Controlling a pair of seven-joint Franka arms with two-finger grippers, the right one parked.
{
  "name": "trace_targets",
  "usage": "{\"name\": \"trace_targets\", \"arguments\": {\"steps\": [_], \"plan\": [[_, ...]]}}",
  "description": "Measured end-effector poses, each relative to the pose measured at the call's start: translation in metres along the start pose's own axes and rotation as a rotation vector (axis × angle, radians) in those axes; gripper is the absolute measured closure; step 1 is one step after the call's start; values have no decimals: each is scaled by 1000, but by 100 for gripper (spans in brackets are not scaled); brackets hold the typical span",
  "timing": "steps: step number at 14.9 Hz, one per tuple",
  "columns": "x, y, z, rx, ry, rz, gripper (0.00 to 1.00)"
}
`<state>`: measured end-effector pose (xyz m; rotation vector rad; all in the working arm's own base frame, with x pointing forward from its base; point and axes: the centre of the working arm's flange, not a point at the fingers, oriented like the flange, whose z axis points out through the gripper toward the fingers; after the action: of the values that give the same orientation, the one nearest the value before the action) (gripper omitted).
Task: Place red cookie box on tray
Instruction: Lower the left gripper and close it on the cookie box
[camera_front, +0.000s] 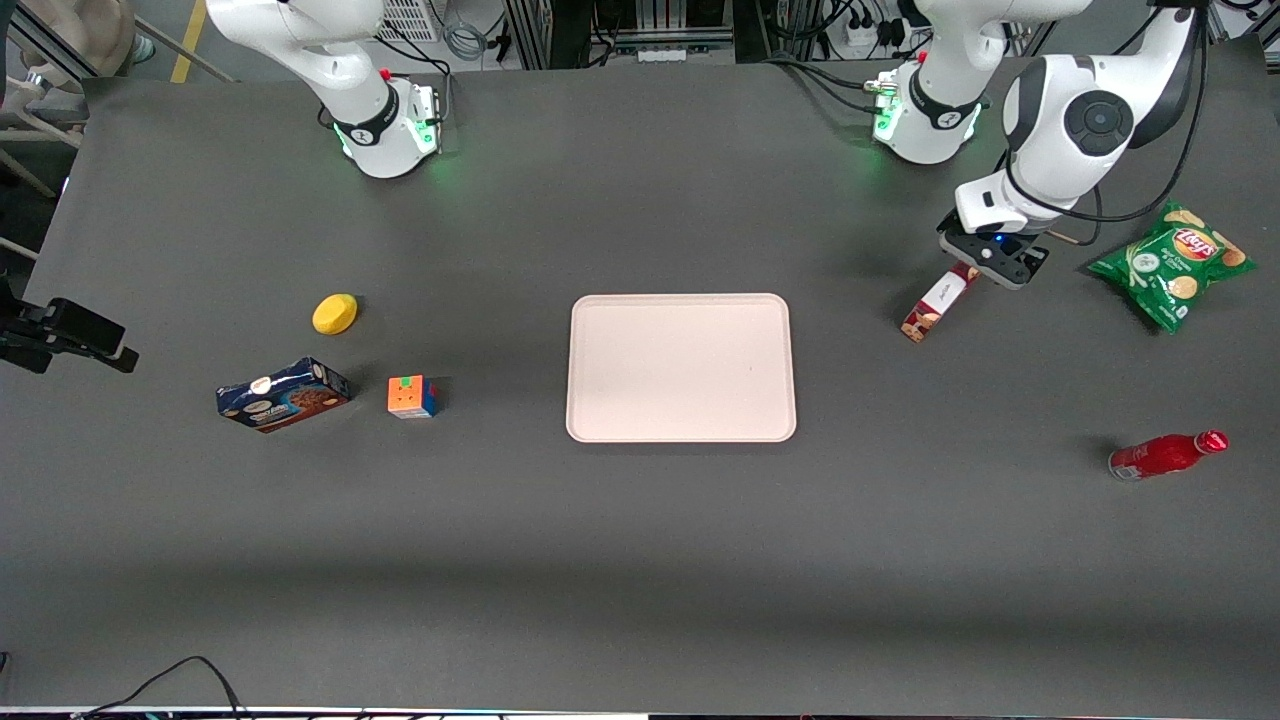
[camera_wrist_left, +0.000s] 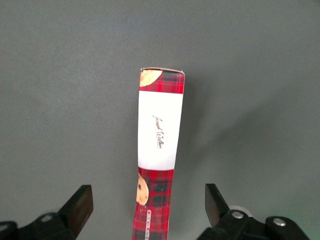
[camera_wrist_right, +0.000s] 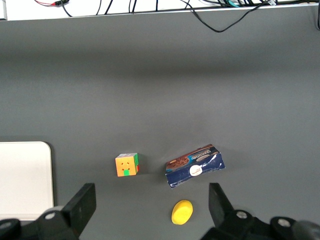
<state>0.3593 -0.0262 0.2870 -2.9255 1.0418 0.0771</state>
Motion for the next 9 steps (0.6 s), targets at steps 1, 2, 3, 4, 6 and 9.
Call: {"name": "trace_targets", "arguments": {"steps": [1, 2, 3, 4, 6, 9], "plan": [[1, 0, 5, 2, 5, 0, 0], [1, -1, 10, 2, 9, -2, 0], [2, -4, 16, 4, 15, -2, 0], [3, -7, 23, 7, 23, 6, 0], [-1, -18, 40, 9, 40, 18, 0], [-9, -33, 60, 6, 47, 25, 0]]}}
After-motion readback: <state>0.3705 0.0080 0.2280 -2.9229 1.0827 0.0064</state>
